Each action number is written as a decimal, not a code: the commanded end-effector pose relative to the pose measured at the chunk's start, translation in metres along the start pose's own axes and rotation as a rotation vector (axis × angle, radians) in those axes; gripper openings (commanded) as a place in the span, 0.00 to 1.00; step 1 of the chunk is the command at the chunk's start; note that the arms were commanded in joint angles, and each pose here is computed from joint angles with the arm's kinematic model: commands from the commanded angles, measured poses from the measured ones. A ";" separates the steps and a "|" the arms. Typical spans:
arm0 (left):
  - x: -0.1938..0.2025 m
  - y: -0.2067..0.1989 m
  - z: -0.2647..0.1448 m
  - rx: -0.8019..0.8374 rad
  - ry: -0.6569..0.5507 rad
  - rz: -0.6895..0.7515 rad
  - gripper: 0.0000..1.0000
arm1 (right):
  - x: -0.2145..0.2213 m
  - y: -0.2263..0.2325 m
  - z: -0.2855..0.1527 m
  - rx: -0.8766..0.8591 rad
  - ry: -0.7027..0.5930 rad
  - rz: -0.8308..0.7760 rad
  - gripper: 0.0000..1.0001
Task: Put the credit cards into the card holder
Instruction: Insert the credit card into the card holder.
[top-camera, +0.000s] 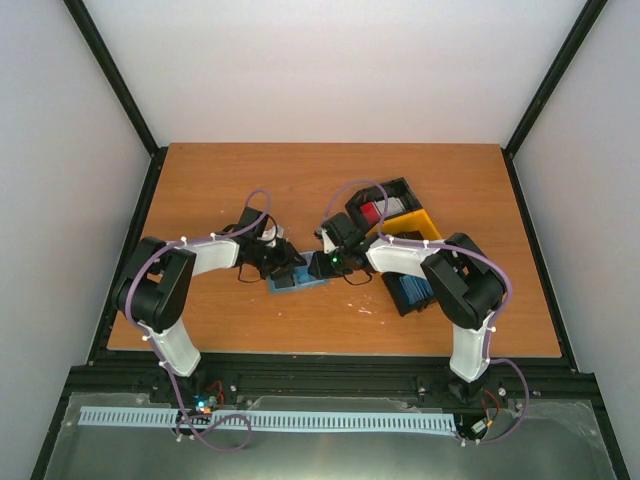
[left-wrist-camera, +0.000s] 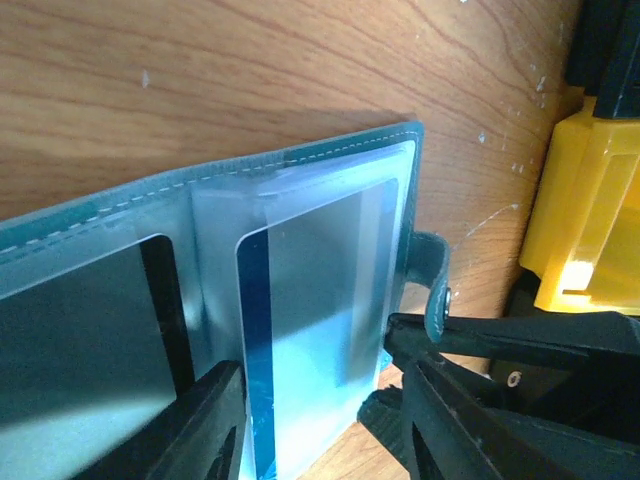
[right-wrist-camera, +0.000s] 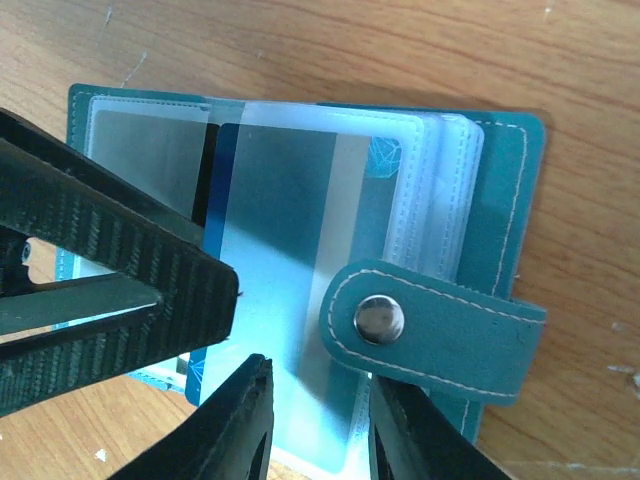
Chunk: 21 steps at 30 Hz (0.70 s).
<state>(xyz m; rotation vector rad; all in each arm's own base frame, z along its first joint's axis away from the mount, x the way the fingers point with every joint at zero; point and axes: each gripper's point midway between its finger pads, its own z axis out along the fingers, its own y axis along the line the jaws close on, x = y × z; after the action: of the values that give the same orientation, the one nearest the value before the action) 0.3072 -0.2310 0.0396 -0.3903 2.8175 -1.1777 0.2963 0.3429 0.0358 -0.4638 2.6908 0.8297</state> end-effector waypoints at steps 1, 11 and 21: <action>-0.004 -0.003 0.000 -0.036 -0.011 0.035 0.46 | -0.011 0.012 -0.003 -0.047 -0.019 -0.010 0.28; -0.010 0.009 -0.007 -0.112 -0.070 0.026 0.53 | -0.009 0.021 -0.008 -0.111 -0.014 0.019 0.28; -0.011 0.003 -0.024 -0.125 -0.124 0.034 0.59 | -0.007 0.032 -0.006 -0.197 0.009 0.048 0.28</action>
<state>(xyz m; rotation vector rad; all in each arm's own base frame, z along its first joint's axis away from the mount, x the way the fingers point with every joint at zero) 0.3130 -0.2142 0.0440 -0.4071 2.8037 -0.9915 0.2893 0.3592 0.0498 -0.4570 2.6769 1.0282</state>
